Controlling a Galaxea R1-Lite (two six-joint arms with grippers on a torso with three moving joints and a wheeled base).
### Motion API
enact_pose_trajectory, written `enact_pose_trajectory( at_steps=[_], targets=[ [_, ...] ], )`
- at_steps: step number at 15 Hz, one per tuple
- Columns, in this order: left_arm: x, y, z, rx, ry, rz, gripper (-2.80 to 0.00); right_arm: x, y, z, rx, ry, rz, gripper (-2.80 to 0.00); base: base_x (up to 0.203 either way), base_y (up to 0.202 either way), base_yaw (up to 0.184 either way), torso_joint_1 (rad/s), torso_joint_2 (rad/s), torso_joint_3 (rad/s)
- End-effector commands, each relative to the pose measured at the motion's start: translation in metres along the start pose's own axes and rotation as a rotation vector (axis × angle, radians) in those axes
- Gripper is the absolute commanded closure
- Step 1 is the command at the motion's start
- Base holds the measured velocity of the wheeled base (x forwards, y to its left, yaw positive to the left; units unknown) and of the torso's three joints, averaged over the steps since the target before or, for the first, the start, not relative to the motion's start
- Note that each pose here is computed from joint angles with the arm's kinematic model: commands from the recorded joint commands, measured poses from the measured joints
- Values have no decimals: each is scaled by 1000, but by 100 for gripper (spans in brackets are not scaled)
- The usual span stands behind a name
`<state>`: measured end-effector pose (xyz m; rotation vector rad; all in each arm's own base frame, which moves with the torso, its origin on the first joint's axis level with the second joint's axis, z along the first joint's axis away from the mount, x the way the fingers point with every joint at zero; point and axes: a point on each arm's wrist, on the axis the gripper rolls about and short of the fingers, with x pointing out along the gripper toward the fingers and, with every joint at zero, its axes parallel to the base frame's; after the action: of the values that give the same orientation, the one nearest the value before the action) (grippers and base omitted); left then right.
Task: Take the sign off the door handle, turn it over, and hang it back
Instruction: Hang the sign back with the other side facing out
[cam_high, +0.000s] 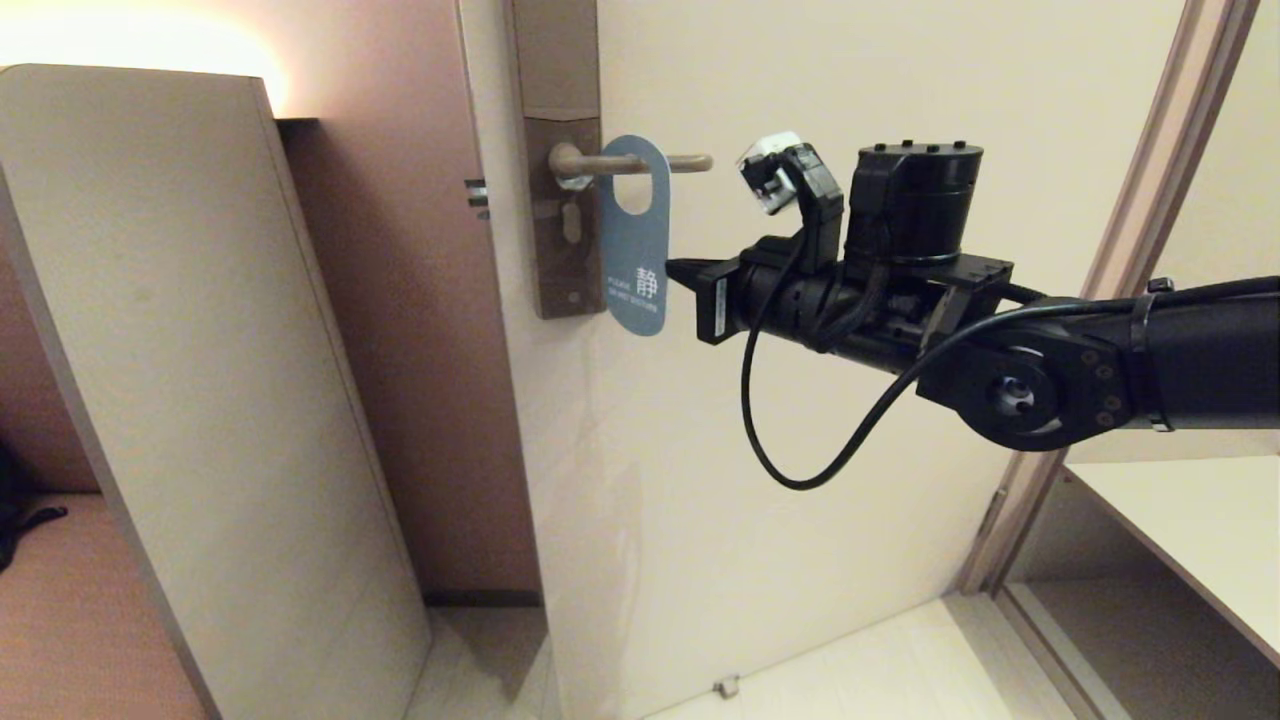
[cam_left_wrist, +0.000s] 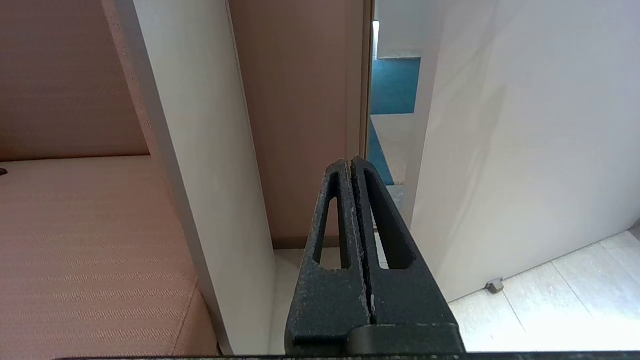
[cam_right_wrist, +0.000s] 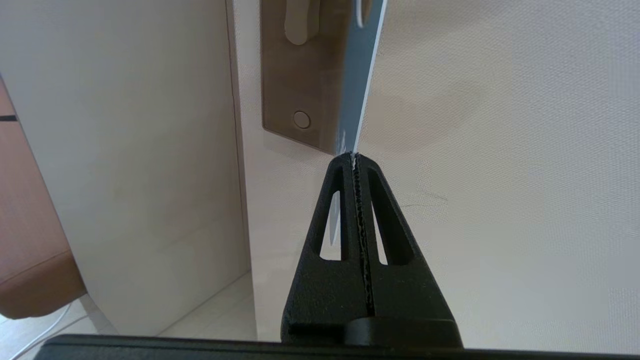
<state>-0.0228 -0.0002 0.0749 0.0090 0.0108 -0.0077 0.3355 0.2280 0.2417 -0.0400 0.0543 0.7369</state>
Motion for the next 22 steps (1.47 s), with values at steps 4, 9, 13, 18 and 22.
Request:
enact_pose_trajectory(
  at_steps=[4, 9, 13, 18, 22],
  targets=[
    [0, 0, 0, 0, 0, 0, 0, -8, -8, 2, 1, 0, -20, 0, 0, 0, 0, 0, 0, 0],
    [0, 0, 0, 0, 0, 0, 0, -27, -14, -1, 8, 24, -40, 0, 0, 0, 0, 0, 0, 0],
    [0, 0, 0, 0, 0, 0, 0, -19, -23, 2, 2, 0, -64, 0, 0, 0, 0, 0, 0, 0],
    [0, 0, 0, 0, 0, 0, 0, 13, -27, 1, -14, -67, -87, 0, 0, 0, 0, 0, 0, 0],
    [0, 0, 0, 0, 0, 0, 0, 37, -22, -8, -15, -72, -130, 0, 0, 0, 0, 0, 0, 0]
  ],
)
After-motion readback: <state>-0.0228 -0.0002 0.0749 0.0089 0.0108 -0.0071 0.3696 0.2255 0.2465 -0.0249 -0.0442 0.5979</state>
